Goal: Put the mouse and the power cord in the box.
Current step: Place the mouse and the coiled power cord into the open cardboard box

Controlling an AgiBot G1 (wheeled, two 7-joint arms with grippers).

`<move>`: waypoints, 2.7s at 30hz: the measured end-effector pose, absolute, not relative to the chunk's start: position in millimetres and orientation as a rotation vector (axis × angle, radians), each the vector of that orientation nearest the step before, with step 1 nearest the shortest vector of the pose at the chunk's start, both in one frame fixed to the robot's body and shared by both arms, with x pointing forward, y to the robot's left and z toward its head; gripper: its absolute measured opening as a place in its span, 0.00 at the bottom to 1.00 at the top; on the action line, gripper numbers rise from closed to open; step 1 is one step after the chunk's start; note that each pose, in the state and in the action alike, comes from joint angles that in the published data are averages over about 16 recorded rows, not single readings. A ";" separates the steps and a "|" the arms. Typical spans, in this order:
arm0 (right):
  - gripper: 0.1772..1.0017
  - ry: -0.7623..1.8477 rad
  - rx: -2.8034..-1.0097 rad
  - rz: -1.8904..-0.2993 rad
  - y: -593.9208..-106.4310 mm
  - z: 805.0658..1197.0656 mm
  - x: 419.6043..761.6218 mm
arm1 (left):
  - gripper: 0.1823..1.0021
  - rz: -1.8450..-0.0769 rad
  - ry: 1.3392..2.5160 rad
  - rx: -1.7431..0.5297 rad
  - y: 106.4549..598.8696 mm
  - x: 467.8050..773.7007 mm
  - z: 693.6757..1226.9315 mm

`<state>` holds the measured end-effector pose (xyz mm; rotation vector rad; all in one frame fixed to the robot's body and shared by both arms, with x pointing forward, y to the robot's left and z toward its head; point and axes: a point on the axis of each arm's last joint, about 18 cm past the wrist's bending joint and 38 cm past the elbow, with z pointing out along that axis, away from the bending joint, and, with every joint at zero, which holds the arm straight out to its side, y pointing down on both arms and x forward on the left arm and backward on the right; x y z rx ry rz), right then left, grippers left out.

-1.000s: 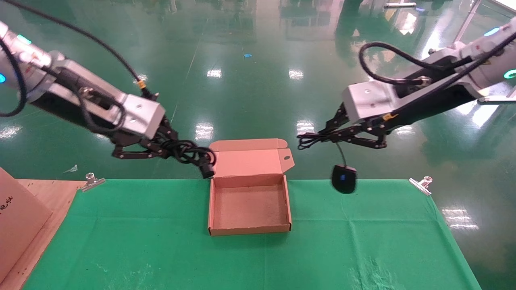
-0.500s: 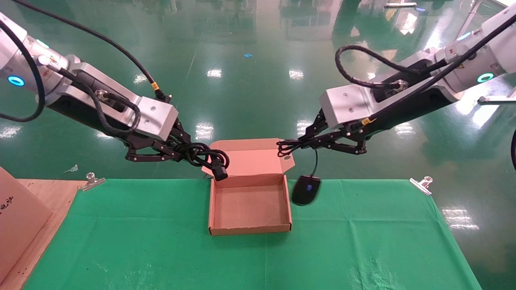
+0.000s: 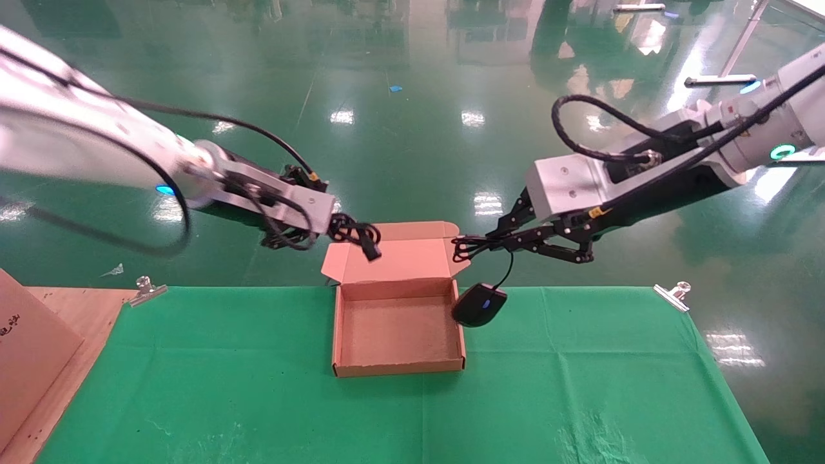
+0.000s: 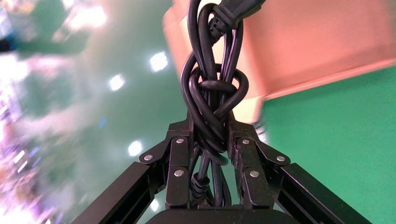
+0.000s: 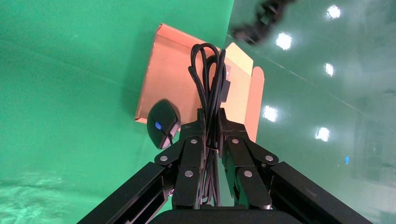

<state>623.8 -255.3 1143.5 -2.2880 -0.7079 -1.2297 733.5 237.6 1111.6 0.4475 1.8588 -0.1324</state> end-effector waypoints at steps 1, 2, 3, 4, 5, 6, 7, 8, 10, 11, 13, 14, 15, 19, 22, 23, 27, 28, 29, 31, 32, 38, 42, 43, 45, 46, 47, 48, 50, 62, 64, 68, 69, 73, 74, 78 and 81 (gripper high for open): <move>0.05 -0.703 -2.288 -1.227 -257.0 1141.0 624.6 | 0.15 -0.132 1.838 0.430 234.2 740.8 1104.9; 0.05 -0.698 -2.289 -1.223 -258.7 1138.3 625.4 | 0.15 -0.134 1.817 0.413 230.8 747.6 1098.0; 0.05 -0.693 -2.290 -1.220 -260.4 1135.6 626.3 | 0.15 -0.137 1.798 0.397 227.2 753.8 1090.7; 0.05 -0.688 -2.290 -1.217 -262.1 1132.8 627.2 | 0.15 -0.139 1.780 0.384 223.6 759.2 1083.4; 0.05 -0.683 -2.291 -1.213 -263.9 1129.8 628.2 | 0.15 -0.143 1.763 0.371 219.9 764.2 1075.8; 0.05 -0.679 -2.293 -1.210 -265.6 1126.8 629.1 | 0.15 -0.148 1.748 0.360 216.1 768.4 1068.1; 0.05 -0.675 -2.294 -1.207 -267.4 1123.8 630.1 | 0.15 -0.154 1.735 0.351 212.3 772.1 1060.1; 0.05 -0.670 -2.296 -1.204 -269.2 1120.7 631.2 | 0.15 -0.161 1.724 0.343 208.3 775.3 1051.7; 0.05 -0.661 -2.299 -1.199 -272.8 1114.8 633.2 | 0.15 -0.177 1.713 0.333 200.8 779.8 1034.6; 0.05 -0.656 -2.300 -1.196 -274.7 1111.9 634.2 | 0.15 -0.185 1.711 0.330 197.0 781.3 1025.9; 0.05 -0.646 -2.304 -1.192 -278.4 1106.5 636.2 | 0.15 -0.201 1.715 0.328 189.8 783.3 1009.2; 0.05 -0.641 -2.306 -1.191 -280.3 1103.8 637.2 | 0.15 -0.208 1.719 0.329 186.4 783.8 1001.1; 0.05 -0.636 -2.308 -1.190 -282.2 1101.3 638.3 | 0.15 -0.215 1.724 0.331 183.1 784.1 993.4; 0.05 -0.614 -2.318 -1.189 -289.8 1092.3 642.4 | 0.15 -0.236 1.752 0.346 171.3 783.4 966.3; 0.05 -0.599 -2.325 -1.189 -294.7 1086.9 645.1 | 0.15 -0.249 1.779 0.359 164.4 781.6 950.6; 0.05 -0.594 -2.327 -1.189 -296.1 1085.3 645.9 | 0.15 -0.253 1.787 0.362 162.4 781.0 946.5; 0.05 -0.581 -2.334 -1.187 -300.5 1079.6 648.8 | 0.15 -0.267 1.812 0.374 156.1 778.6 935.0; 0.05 -0.578 -2.335 -1.187 -301.3 1078.4 649.4 | 0.15 -0.270 1.817 0.376 154.8 778.1 933.2; 0.05 -0.576 -2.336 -1.186 -302.1 1077.4 650.0 | 0.15 -0.273 1.821 0.378 153.7 777.6 931.8; 0.05 -0.573 -2.336 -1.184 -303.1 1075.7 650.7 | 0.15 -0.278 1.830 0.381 151.9 776.7 929.8; 0.05 -0.572 -2.336 -1.183 -303.5 1075.0 651.0 | 0.15 -0.281 1.834 0.382 151.3 776.3 929.0; 0.05 -0.573 -2.332 -1.174 -303.5 1072.9 651.6 | 0.18 -0.285 1.843 0.382 149.9 775.7 928.2; 0.05 -0.577 -2.329 -1.171 -302.7 1073.1 651.5 | 0.21 -0.284 1.843 0.381 149.5 775.8 928.2; 0.05 -0.578 -2.328 -1.170 -302.4 1073.3 651.5 | 0.22 -0.284 1.843 0.381 149.4 775.8 928.2; 0.05 -0.580 -2.327 -1.168 -301.4 1074.0 651.3 | 0.25 -0.284 1.843 0.381 149.2 775.9 928.2; 0.05 -0.582 -2.326 -1.167 -300.8 1074.4 651.2 | 0.27 -0.284 1.843 0.381 149.1 775.9 928.2; 0.05 -0.584 -2.325 -1.167 -300.1 1075.0 651.1 | 0.28 -0.286 1.842 0.381 148.7 775.8 928.8; 0.05 -0.586 -2.324 -1.167 -299.4 1075.7 650.9 | 0.30 -0.293 1.840 0.375 148.5 775.8 929.7; 0.05 -0.589 -2.322 -1.167 -297.5 1077.4 650.7 | 0.33 -0.308 1.837 0.362 148.4 775.9 932.2; 0.05 -0.632 -2.287 -1.188 -268.9 1098.8 651.4 | 0.62 -0.432 1.803 0.251 173.1 774.1 974.1; 0.05 -0.641 -2.283 -1.196 -261.0 1102.7 652.9 | 0.68 -0.452 1.797 0.237 183.3 772.1 983.2; 0.05 -0.659 -2.281 -1.212 -242.6 1108.7 657.6 | 0.76 -0.486 1.786 0.229 207.6 764.5 1000.1; 0.05 -0.664 -2.282 -1.216 -237.8 1109.6 659.0 | 0.79 -0.496 1.782 0.228 214.3 761.9 1003.8; 0.05 -0.687 -2.293 -1.230 -218.7 1110.0 665.6 | 0.86 -0.531 1.764 0.224 244.2 748.5 1017.1; 0.05 -0.694 -2.297 -1.234 -213.8 1109.4 667.3 | 0.87 -0.539 1.758 0.223 252.3 744.4 1020.0; 0.05 -0.723 -2.317 -1.247 -195.8 1104.5 674.2 | 0.94 -0.566 1.736 0.212 284.6 725.8 1028.7; 0.05 -0.744 -2.329 -1.256 -183.5 1099.4 678.5 | 0.96 -0.579 1.721 0.198 307.9 710.3 1032.5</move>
